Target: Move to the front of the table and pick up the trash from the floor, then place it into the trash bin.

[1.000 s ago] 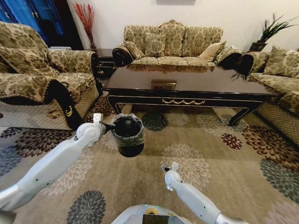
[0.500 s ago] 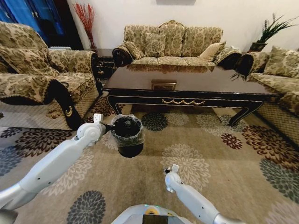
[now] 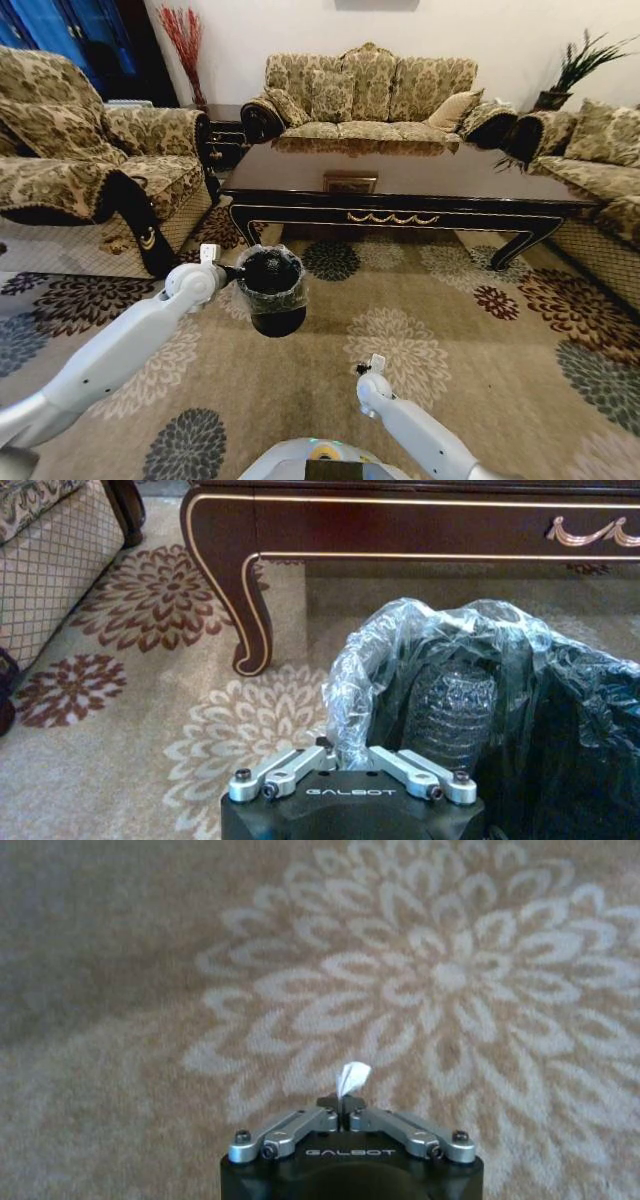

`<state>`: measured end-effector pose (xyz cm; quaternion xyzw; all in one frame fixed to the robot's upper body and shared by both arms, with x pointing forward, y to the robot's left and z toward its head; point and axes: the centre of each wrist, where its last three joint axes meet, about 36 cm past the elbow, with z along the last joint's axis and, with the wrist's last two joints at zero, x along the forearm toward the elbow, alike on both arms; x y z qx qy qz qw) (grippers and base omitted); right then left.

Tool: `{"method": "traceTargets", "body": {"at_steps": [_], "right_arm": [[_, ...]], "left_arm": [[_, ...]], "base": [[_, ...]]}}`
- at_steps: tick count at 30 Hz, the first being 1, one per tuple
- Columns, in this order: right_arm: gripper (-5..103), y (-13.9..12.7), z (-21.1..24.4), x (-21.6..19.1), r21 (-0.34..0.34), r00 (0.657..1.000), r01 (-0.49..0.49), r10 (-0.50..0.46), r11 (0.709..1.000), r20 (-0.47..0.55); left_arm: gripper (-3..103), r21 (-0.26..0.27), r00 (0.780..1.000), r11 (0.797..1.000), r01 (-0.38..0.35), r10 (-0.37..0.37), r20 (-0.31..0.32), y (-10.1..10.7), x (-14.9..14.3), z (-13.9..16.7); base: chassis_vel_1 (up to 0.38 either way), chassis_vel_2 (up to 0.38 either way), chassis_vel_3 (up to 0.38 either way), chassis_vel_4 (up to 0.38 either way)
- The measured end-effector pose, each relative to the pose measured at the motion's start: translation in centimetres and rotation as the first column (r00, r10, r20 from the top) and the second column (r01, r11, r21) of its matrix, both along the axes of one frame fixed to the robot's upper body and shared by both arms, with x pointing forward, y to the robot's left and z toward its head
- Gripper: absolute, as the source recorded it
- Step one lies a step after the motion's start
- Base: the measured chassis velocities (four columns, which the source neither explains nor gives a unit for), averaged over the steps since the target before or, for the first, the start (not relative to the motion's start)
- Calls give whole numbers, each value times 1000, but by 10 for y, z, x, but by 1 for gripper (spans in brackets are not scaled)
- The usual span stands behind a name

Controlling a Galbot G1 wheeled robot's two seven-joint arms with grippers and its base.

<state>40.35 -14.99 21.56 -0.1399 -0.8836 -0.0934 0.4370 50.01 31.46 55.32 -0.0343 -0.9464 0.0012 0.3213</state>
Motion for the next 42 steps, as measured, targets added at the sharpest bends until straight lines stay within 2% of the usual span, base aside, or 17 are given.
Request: {"method": "traceTargets", "body": {"at_steps": [5, 8, 9, 12, 13, 14, 17, 18, 21, 22, 25, 26, 27, 30, 34, 39, 42], "right_arm": [[0, -11, 13, -1, 29, 987, -35, 30, 999, 156], [0, -26, 47, 15, 91, 913, -96, 51, 991, 404], [0, -26, 47, 15, 91, 913, -96, 51, 991, 404], [0, -37, 91, 40, 143, 764, -203, 66, 969, 642], [0, -39, 109, 49, 154, 668, -288, 84, 945, 739], [0, -39, 109, 49, 154, 668, -288, 84, 945, 739], [0, -37, 150, 58, 133, 441, -482, 109, 866, 891], [0, -37, 150, 58, 133, 441, -482, 109, 866, 891], [0, -25, 171, 62, 61, 257, -633, 135, 771, 957], [0, -25, 171, 62, 61, 257, -633, 135, 771, 957], [0, -12, 178, 66, 12, 167, -705, 149, 709, 975], [0, -4, 178, 68, -12, 127, -740, 157, 672, 979], [0, -4, 178, 68, -12, 127, -740, 157, 672, 979], [0, 8, 172, 69, -59, 60, -799, 177, 598, 982], [0, 18, 161, 66, -77, 42, -830, 200, 552, 979], [-3, 23, 147, 61, -78, 55, -839, 227, 538, 972], [7, 21, 143, 62, -75, 64, -836, 233, 544, 970]], "left_arm": [[3, -2, 1000, 1000, 4, -4, -3, -2, -1, -2], [3, 1, 999, 999, 32, -32, -16, -12, -7, -8], [3, 1, 999, 999, 32, -32, -16, -12, -7, -8], [3, 19, 998, 998, 59, -59, -30, -22, -12, -16], [3, 28, 997, 997, 69, -68, -37, -25, -14, -20], [3, 28, 997, 997, 69, -68, -37, -25, -14, -20], [3, 38, 994, 995, 94, -92, -52, -34, -16, -26], [3, 38, 994, 995, 94, -92, -52, -34, -16, -26], [3, 36, 992, 993, 116, -114, -57, -42, -18, -29], [3, 36, 992, 993, 116, -114, -57, -42, -18, -29], [3, 32, 990, 992, 125, -123, -62, -47, -16, -32], [3, 26, 990, 992, 126, -124, -61, -50, -15, -33], [3, 26, 990, 992, 126, -124, -61, -50, -15, -33], [3, 8, 990, 992, 130, -129, -54, -57, -11, -35], [3, 0, 991, 992, 126, -126, -53, -59, -6, -37], [3, -5, 992, 993, 117, -117, -54, -58, -3, -39], [3, -6, 992, 993, 117, -118, -54, -58, -3, -39]], "base": [[0, 0, 0, 0], [0, 0, 0, 0], [0, 0, 0, 0], [0, 0, 0, 0], [0, 0, 0, 0], [0, 0, 0, 0], [0, 0, 0, 0], [0, 0, 0, 0], [0, 0, 0, 0], [0, 0, 0, 0], [0, 0, 0, 0], [0, 0, 0, 0], [0, 0, 0, 0], [0, 0, 0, 0], [0, 0, 0, 0], [0, 0, 0, 0], [0, 0, 0, 0]]}}
